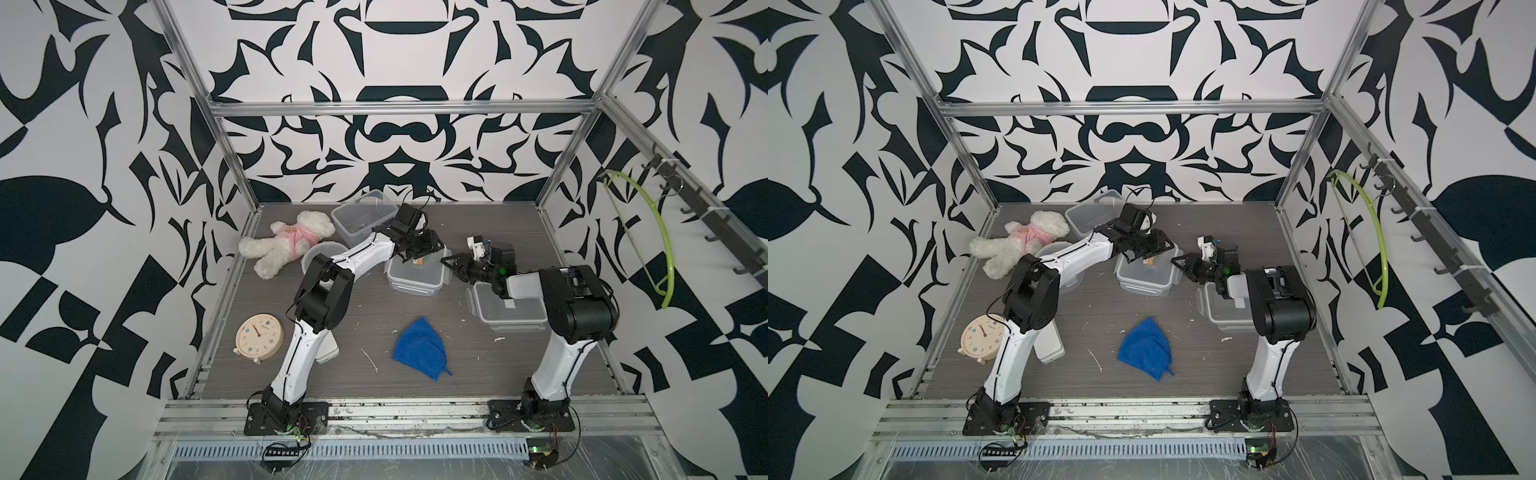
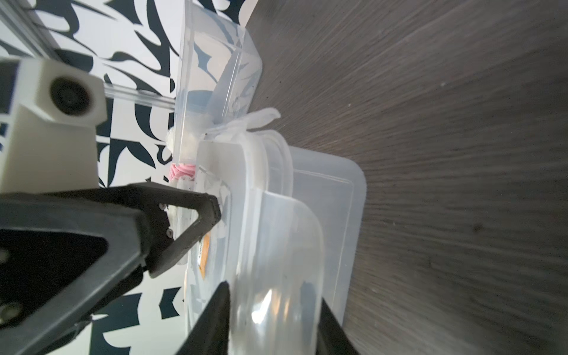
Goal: Wipe the insides of the lunch boxes
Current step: Open the lid of the lunch box.
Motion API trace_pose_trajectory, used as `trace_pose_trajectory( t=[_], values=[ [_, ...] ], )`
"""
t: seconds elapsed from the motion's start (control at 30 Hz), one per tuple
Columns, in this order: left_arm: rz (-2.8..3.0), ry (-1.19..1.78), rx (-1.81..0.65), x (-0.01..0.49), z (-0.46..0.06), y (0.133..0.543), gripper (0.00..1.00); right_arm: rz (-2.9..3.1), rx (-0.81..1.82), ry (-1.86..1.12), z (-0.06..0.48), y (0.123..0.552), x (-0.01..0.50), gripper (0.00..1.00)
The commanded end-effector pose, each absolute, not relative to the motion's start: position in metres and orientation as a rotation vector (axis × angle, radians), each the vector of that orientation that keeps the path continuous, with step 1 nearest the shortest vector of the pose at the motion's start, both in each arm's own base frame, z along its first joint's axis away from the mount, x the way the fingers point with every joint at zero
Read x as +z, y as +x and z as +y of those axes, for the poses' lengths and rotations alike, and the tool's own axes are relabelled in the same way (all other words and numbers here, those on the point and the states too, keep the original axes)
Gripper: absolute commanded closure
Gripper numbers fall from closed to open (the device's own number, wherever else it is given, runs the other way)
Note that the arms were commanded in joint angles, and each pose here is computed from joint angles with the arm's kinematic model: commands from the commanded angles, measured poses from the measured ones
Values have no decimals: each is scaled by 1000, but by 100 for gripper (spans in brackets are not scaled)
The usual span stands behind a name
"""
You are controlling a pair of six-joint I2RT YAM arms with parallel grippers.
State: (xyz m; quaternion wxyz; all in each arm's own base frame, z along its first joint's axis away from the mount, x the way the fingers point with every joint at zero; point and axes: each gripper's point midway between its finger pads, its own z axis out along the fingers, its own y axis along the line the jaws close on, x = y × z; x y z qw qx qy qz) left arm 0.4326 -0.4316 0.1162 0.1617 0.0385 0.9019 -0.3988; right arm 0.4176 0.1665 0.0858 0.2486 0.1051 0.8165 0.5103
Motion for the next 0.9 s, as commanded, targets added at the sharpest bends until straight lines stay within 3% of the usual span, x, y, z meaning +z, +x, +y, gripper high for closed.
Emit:
trace_pose_trajectory(
  t=[0.0, 0.07, 0.17, 0.33, 0.47, 0.63, 0.87],
  values=[
    [2986, -15, -828, -4, -388, 381, 47, 2183, 1348, 116, 177, 409, 116, 70],
    [2985, -14, -829, -4, -388, 381, 47, 2206, 1318, 116, 175, 409, 115, 85],
    [2984, -13, -832, -4, -388, 381, 47, 2238, 1311, 127, 175, 409, 109, 99],
    [2967, -3, -851, 10, -390, 384, 48, 2270, 1309, 147, 176, 410, 103, 100],
    [2902, 53, -865, 51, -390, 389, 47, 2306, 1201, 87, 178, 404, 121, 100],
    [2748, 106, -880, 130, -384, 399, 45, 2326, 943, -85, 187, 391, 176, 100],
    [2609, 91, -902, 200, -361, 397, 42, 2288, 950, -212, 223, 379, 240, 100]
  ],
)
